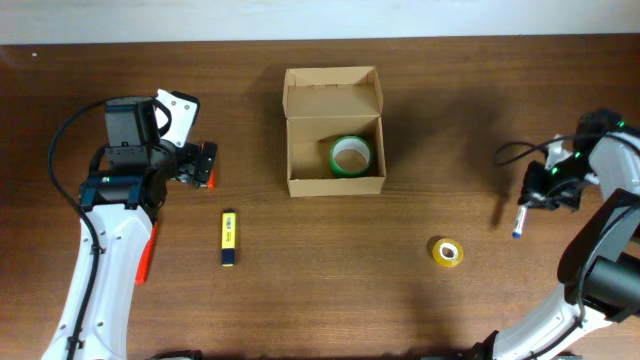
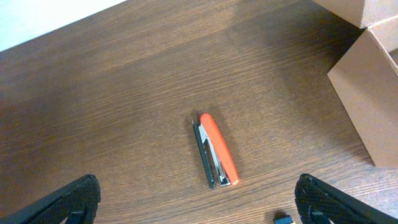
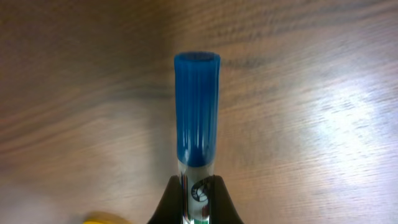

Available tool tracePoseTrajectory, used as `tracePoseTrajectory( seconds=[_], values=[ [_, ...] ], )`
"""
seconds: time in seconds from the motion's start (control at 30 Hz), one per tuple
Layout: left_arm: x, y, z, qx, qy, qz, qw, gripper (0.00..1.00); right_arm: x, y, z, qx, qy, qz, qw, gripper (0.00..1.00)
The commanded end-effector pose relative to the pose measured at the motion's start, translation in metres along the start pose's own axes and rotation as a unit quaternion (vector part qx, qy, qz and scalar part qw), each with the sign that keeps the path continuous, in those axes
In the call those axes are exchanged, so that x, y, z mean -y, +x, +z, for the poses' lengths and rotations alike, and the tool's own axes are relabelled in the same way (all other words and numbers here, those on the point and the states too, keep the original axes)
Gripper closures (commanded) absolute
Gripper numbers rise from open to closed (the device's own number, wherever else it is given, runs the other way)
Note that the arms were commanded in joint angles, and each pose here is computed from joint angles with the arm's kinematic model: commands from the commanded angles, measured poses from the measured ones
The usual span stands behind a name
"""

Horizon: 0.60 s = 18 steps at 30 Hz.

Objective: Pack container
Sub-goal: 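Carry the blue marker into the box and release it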

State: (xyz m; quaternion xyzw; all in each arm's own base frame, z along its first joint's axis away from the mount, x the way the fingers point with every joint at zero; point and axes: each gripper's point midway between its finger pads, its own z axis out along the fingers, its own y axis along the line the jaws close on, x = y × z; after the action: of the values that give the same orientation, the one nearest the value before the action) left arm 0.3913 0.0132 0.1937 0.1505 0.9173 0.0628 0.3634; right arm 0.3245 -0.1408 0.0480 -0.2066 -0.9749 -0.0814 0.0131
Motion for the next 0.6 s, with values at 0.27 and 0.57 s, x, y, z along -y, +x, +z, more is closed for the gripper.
tracePoseTrajectory(
  seconds=[0.27, 0.57],
  values=[
    [-0.005, -0.004, 0.0, 0.003, -0.006, 0.005, 1.0, 0.01, -0.137, -0.035, -0.173, 0.165, -0.025, -0.145, 0.975, 0.96],
    [-0.007, -0.01, 0.0, 0.014, -0.01, 0.005, 1.0, 0.0, -0.312, 0.014, -0.209, 0.251, -0.034, -0.425, 0.869, 0.96]
  ],
)
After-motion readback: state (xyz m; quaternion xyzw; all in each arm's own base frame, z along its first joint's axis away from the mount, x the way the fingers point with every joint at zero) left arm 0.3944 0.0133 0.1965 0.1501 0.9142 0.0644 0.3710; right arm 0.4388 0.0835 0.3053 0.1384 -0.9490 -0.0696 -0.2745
